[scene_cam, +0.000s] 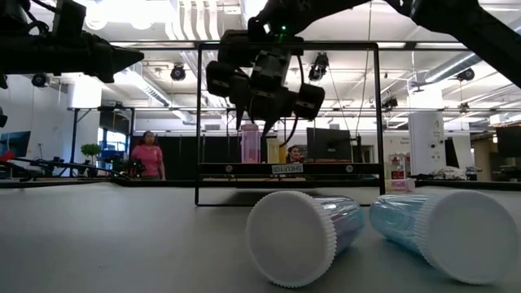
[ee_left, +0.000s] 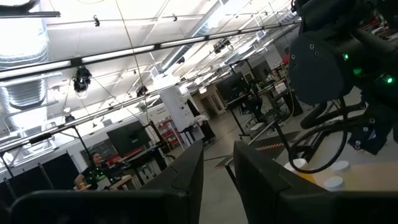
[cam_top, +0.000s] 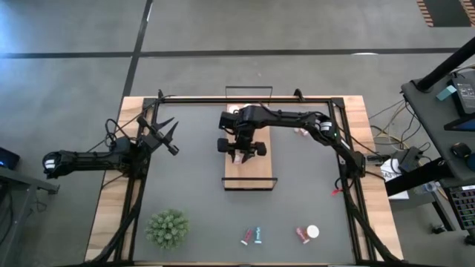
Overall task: Pick and place medicine bottles onto shelf by color
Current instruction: Put the middle pink pill bottle on the shelf, then put the top pink pill bottle on the shelf aligned with the other pink bottle
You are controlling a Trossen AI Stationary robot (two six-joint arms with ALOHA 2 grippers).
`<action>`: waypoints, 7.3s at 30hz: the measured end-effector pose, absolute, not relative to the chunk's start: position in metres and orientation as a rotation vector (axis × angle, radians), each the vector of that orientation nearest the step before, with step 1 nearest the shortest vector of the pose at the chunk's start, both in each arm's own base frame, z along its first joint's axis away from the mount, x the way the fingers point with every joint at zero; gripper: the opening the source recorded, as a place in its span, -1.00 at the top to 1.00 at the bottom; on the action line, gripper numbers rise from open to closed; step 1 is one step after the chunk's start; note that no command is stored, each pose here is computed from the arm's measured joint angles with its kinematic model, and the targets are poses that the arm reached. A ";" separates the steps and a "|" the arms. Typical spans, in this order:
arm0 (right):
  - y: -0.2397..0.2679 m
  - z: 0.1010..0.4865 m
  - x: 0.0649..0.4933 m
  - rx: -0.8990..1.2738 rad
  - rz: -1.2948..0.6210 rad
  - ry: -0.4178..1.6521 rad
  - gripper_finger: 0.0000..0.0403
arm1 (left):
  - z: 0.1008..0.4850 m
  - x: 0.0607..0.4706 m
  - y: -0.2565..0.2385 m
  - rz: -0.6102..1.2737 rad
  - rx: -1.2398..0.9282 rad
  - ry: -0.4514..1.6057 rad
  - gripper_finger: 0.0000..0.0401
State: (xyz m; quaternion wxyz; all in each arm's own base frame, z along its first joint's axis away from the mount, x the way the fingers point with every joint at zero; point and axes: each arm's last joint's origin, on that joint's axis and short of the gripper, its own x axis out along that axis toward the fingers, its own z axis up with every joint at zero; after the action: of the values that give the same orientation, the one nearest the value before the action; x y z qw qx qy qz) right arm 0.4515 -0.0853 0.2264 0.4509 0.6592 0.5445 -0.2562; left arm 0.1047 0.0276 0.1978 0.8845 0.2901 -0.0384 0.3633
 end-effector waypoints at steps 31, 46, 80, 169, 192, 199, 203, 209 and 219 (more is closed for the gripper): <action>-0.034 0.304 0.359 1.158 -0.842 1.329 0.22 | 0.198 0.105 0.028 0.757 0.603 -0.081 0.64; -0.036 0.278 0.260 1.156 -1.167 1.029 0.22 | 0.198 0.105 0.028 0.756 0.604 -0.080 0.64; -0.137 0.207 0.223 1.235 -1.448 1.040 0.22 | 0.198 0.105 0.028 0.756 0.603 -0.080 0.64; -0.030 0.228 0.211 1.224 -1.475 0.913 0.54 | 0.198 0.105 0.028 0.756 0.604 -0.080 0.64; -0.135 0.195 0.206 1.066 -1.180 1.217 0.46 | 0.198 0.105 0.028 0.756 0.604 -0.080 0.64; -0.145 0.188 0.207 1.037 -1.142 1.229 0.14 | 0.198 0.105 0.028 0.756 0.604 -0.080 0.64; -0.150 0.185 0.205 1.040 -1.162 1.235 -0.05 | 0.198 0.105 0.028 0.756 0.604 -0.080 0.64; -0.161 0.174 0.203 0.973 -1.104 1.291 -0.21 | 0.198 0.105 0.028 0.756 0.604 -0.080 0.64; -0.181 0.149 0.199 0.953 -1.027 1.370 -0.23 | 0.198 0.105 0.028 0.756 0.604 -0.080 0.64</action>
State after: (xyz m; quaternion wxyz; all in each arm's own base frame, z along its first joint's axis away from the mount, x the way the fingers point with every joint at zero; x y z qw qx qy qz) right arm 0.1995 -0.1813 0.1489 0.5574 0.4038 0.5804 -0.4351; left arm 0.1047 0.0276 0.1978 0.8845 0.2901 -0.0384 0.3634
